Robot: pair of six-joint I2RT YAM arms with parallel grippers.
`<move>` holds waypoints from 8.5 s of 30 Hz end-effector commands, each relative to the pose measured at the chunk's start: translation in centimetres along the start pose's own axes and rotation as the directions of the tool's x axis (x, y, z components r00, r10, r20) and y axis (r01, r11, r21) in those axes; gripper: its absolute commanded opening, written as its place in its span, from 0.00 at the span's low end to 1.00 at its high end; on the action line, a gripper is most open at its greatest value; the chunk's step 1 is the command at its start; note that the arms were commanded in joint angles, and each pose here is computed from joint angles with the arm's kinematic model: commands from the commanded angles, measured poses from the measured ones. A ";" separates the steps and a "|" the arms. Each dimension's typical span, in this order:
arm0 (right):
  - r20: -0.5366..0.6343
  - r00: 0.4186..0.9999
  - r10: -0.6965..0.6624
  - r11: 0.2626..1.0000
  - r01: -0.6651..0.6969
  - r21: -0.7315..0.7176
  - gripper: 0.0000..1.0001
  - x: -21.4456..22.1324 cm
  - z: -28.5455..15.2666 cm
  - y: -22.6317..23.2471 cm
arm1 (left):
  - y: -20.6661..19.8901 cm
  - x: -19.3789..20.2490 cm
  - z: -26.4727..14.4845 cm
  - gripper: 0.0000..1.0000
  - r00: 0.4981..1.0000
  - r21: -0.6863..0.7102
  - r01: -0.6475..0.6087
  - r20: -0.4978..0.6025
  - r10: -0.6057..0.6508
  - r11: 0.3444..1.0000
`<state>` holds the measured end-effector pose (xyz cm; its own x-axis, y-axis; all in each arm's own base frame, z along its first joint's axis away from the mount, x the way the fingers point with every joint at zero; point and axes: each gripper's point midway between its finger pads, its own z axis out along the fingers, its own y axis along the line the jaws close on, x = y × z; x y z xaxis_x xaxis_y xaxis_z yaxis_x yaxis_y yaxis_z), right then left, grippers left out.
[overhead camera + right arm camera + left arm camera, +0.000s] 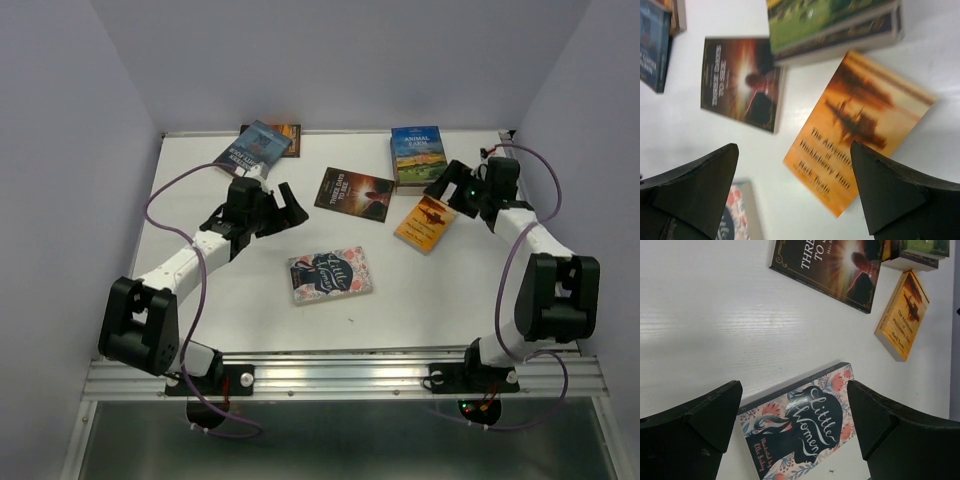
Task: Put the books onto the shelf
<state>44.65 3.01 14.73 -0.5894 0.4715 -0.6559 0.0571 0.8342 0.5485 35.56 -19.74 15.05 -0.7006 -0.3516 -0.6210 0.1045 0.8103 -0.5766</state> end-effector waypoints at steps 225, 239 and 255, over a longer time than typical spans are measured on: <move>0.106 0.984 -0.146 0.981 0.157 -0.114 1.00 -18.3 11.9 -3.8 | -1.8 -13.8 0.8 0.99 0.977 -0.011 -0.139 0.162 0.139 0.990; 0.091 0.969 -0.228 0.917 0.182 0.354 1.00 -18.4 10.7 -12.6 | -1.4 -14.6 1.0 0.99 0.973 -0.043 -0.135 0.186 0.140 0.990; 0.023 0.970 -0.243 0.948 0.232 0.220 1.00 -15.1 16.7 -13.7 | 0.0 -14.3 2.0 0.99 0.973 -0.066 -0.135 0.179 0.144 0.989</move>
<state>64.75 -11.52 6.23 -0.6121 0.3019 -0.7309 0.1587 0.9524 0.2605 45.95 -15.79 20.19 -0.6074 -0.3081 -0.7322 0.1069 0.8816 -0.4597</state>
